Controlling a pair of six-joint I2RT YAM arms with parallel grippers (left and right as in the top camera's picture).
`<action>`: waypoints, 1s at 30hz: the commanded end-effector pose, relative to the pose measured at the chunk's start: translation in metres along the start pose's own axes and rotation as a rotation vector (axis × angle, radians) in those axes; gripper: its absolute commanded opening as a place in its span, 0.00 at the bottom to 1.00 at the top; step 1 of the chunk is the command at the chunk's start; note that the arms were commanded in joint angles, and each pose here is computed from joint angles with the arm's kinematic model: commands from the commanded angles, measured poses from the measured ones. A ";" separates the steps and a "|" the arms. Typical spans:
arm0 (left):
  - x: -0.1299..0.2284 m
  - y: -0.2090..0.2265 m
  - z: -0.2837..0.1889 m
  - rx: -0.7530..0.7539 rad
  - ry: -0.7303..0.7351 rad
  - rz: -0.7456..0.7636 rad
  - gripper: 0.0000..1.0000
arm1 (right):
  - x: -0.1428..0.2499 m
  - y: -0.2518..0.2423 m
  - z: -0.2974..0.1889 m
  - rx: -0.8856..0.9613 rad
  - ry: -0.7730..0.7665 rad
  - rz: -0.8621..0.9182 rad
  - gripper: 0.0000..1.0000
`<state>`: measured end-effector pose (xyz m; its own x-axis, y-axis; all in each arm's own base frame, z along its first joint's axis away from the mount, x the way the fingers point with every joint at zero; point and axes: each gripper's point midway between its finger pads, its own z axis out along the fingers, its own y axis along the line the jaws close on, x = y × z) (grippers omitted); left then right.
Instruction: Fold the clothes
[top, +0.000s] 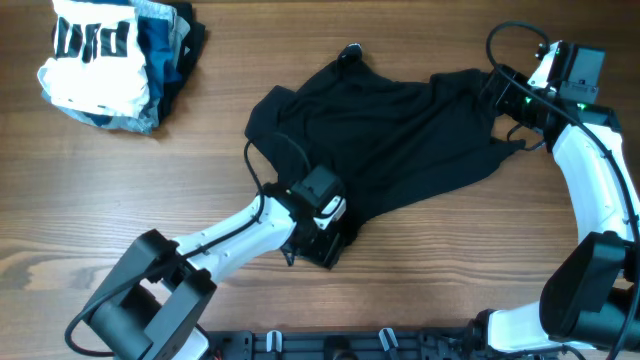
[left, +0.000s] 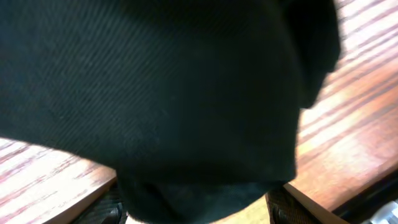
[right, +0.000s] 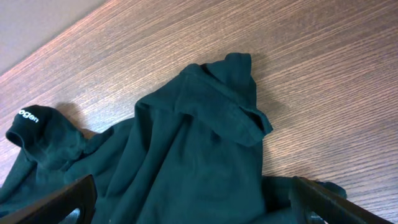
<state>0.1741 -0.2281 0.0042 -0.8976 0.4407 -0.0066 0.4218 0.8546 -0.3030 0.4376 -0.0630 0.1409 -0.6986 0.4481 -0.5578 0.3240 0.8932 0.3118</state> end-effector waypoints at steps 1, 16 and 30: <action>-0.002 0.002 0.012 0.009 -0.026 -0.070 0.53 | 0.007 0.000 0.005 -0.013 0.025 0.016 1.00; -0.102 0.053 -0.109 0.090 -0.383 -0.392 0.04 | 0.037 -0.013 0.002 0.057 0.146 0.099 1.00; -0.118 0.143 -0.164 0.068 -0.584 -0.606 0.04 | 0.122 -0.049 -0.001 0.210 0.392 0.152 0.92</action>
<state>0.3602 -0.1133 0.1151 -0.9010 -0.3055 -0.3079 -0.1388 0.8756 -0.4626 0.3501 -0.0520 0.0777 -0.8028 0.5579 -0.2105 0.5178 0.8273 0.2179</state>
